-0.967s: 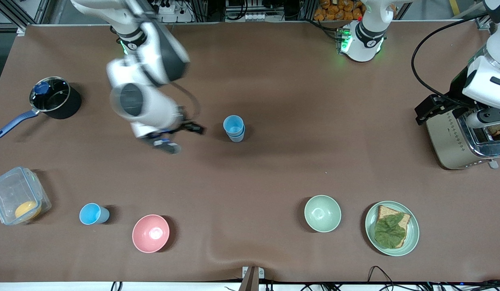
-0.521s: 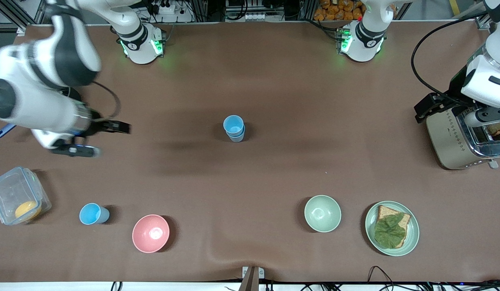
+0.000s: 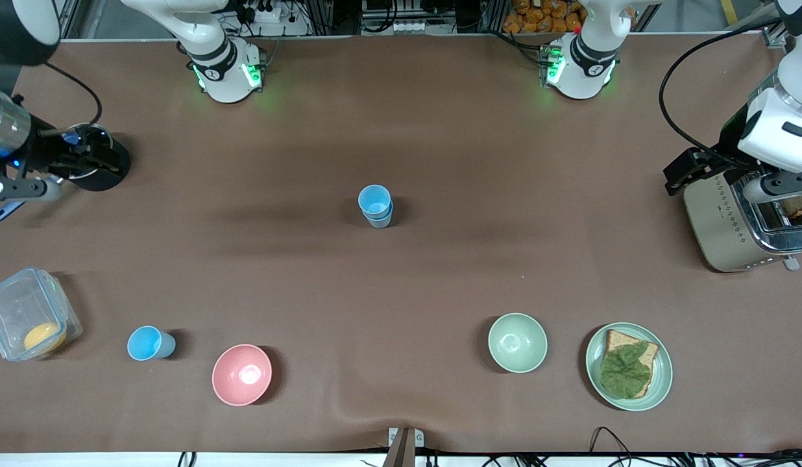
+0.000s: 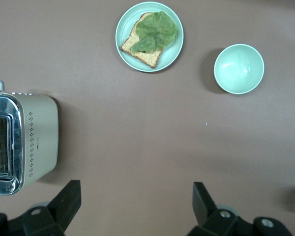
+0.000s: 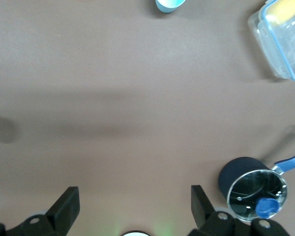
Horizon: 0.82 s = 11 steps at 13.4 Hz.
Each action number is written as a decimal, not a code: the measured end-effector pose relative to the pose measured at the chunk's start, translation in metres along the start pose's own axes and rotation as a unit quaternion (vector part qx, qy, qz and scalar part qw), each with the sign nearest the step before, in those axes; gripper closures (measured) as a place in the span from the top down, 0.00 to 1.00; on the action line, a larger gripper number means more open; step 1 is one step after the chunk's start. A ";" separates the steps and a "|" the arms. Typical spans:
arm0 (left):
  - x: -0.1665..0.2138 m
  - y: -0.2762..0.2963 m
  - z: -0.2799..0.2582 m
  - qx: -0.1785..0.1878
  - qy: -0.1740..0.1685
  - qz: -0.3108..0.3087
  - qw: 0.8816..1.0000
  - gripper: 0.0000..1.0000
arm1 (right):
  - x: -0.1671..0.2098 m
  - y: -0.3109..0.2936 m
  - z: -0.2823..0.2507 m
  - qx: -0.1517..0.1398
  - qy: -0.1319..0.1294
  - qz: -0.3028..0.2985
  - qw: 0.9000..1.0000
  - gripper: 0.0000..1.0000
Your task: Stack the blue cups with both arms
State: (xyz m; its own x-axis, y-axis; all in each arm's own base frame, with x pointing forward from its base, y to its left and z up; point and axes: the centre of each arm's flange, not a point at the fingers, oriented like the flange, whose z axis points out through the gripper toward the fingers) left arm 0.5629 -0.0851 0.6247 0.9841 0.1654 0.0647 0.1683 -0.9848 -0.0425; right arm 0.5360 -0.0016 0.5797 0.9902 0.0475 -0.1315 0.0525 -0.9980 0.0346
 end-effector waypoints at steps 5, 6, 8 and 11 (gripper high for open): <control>-0.001 -0.001 -0.001 0.001 -0.002 0.004 1.000 1.00 | -0.002 0.001 -0.028 -0.008 0.022 -0.002 1.000 1.00; -0.001 -0.002 -0.001 0.001 -0.002 0.015 1.000 1.00 | -0.002 0.002 -0.029 -0.008 0.023 -0.001 1.000 1.00; 0.000 -0.013 -0.003 0.003 -0.004 0.040 0.999 1.00 | -0.001 0.004 -0.030 -0.008 0.029 0.001 1.000 1.00; 0.002 -0.031 -0.004 0.003 -0.011 0.073 0.997 1.00 | 0.000 0.008 -0.031 0.007 0.035 0.012 0.999 1.00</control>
State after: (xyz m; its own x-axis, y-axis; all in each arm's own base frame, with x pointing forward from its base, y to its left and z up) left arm 0.5590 -0.0543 0.6302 0.9992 0.0214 0.0351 0.0233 -0.9982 -0.0551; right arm 0.5400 -0.0088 0.6106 0.9978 0.0253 -0.0613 0.0268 -0.9994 0.0234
